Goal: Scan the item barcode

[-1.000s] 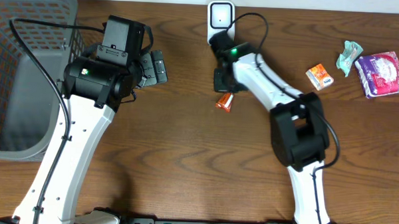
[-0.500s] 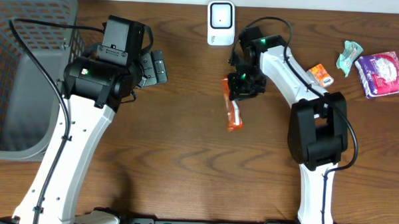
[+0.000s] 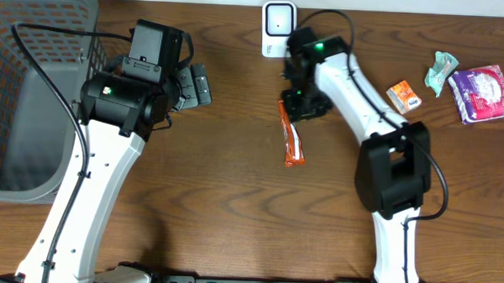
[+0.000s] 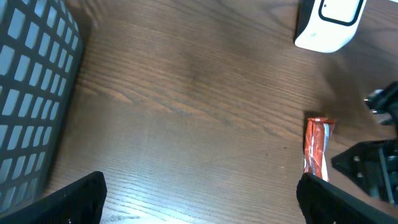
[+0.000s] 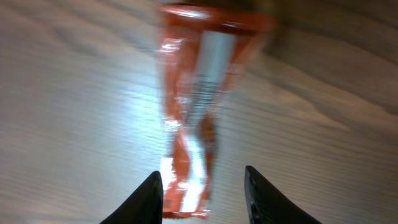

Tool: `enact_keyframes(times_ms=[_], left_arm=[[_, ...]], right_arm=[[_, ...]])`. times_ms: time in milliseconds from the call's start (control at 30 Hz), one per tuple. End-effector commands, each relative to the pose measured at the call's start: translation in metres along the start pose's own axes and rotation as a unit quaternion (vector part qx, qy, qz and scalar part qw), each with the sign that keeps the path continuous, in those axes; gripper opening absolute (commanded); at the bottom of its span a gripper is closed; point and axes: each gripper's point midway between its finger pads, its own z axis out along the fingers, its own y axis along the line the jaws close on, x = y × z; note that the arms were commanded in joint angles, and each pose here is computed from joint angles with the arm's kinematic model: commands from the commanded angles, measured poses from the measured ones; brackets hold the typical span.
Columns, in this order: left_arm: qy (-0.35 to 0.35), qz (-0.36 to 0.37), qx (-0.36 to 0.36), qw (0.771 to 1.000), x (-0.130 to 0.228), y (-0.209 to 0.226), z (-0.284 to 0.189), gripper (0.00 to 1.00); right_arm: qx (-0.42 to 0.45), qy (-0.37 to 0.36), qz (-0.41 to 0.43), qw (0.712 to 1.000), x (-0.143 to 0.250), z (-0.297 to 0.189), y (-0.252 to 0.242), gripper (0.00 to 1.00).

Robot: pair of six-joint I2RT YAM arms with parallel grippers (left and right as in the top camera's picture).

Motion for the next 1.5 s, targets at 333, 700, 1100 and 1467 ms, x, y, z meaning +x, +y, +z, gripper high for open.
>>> enact_keyframes(times_ms=[333,700,1100,1467], left_arm=[[-0.008,0.000,-0.002,1.000,-0.005,0.002,-0.004,0.98],[-0.008,0.000,-0.002,1.000,-0.005,0.002,-0.004,0.98],[-0.008,0.000,-0.002,1.000,-0.005,0.002,-0.004,0.98],[-0.008,0.000,-0.002,1.000,-0.005,0.002,-0.004,0.98]], right_arm=[[0.167,-0.043,-0.034,0.984,0.012,0.032,0.018,0.39],[0.254,-0.056,-0.037,0.965,0.020,0.059,-0.017,0.43],[0.178,-0.028,-0.020,0.983,0.047,0.107,-0.011,0.26],[-0.076,0.013,-0.022,0.997,0.049,0.106,0.054,0.01]])
